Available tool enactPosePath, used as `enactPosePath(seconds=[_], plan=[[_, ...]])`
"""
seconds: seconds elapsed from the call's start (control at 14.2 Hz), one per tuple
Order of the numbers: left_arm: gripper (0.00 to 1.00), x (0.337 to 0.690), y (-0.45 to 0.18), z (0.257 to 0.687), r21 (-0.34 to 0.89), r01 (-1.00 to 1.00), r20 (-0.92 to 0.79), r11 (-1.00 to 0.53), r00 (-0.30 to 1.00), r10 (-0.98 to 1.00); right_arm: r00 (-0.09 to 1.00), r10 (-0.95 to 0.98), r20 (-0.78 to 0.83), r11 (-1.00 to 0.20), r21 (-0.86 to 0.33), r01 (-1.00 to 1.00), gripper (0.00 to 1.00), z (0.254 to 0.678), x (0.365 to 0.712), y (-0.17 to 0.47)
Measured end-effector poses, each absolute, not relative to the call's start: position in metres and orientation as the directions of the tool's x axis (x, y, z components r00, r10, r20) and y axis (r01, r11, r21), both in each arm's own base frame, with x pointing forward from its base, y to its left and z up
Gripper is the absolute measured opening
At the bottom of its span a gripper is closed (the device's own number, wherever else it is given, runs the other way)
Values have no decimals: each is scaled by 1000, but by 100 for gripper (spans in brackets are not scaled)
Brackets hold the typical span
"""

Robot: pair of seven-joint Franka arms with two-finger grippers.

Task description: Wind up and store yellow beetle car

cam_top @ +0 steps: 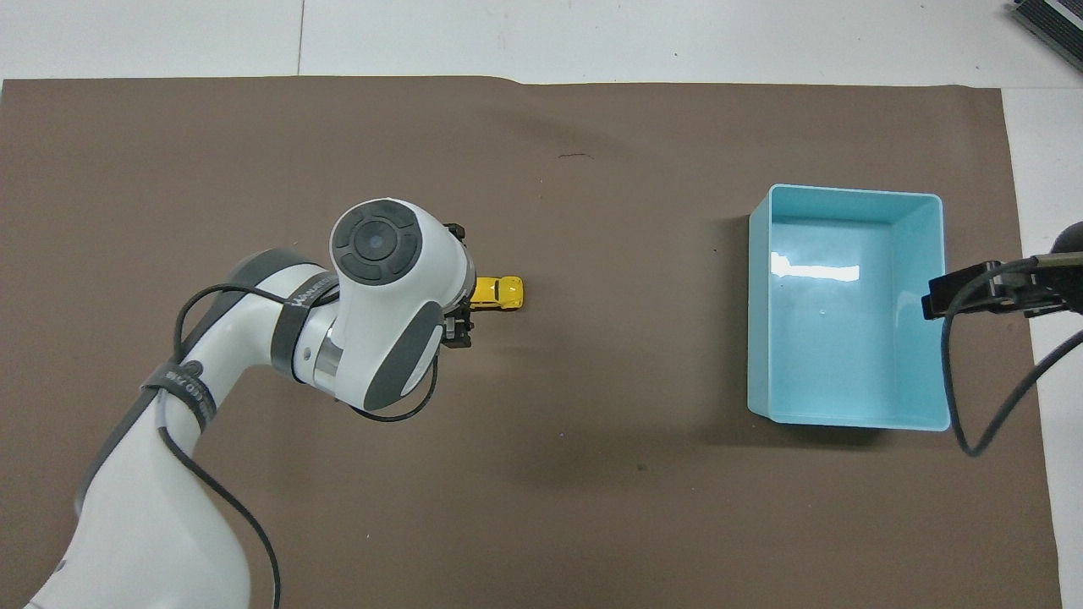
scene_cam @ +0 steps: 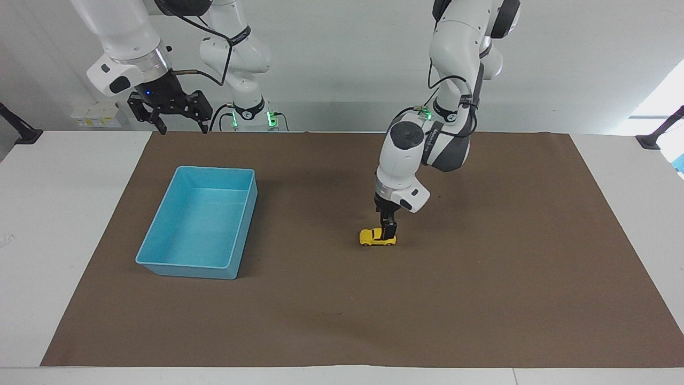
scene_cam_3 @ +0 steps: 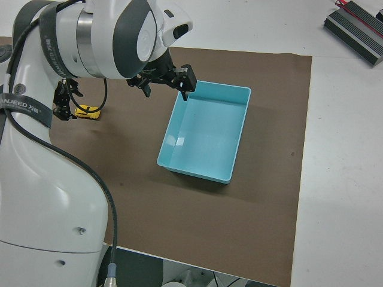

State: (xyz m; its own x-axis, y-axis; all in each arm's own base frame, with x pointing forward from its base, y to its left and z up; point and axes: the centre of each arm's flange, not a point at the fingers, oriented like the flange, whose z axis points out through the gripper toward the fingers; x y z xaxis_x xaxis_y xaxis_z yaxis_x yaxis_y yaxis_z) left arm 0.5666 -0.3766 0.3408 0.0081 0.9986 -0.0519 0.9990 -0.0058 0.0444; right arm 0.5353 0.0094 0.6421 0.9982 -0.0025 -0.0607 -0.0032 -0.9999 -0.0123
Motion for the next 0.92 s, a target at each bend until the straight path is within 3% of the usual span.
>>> enactPosePath(seconds=[0.63,0.7,0.92], plan=[[99,574,-377,320,6,1000,-22,1,-1,1000,998,-2,-61,-1000,-12,-3,100,642,535,9],[94,574,-377,319,4,1000,-21,1,-1,1000,998,-2,-61,-1000,-12,-3,100,642,535,9],[54,573,-378,318,1,1000,-19,-2,2,1000,998,-2,-61,-1000,-12,-3,100,642,535,9]])
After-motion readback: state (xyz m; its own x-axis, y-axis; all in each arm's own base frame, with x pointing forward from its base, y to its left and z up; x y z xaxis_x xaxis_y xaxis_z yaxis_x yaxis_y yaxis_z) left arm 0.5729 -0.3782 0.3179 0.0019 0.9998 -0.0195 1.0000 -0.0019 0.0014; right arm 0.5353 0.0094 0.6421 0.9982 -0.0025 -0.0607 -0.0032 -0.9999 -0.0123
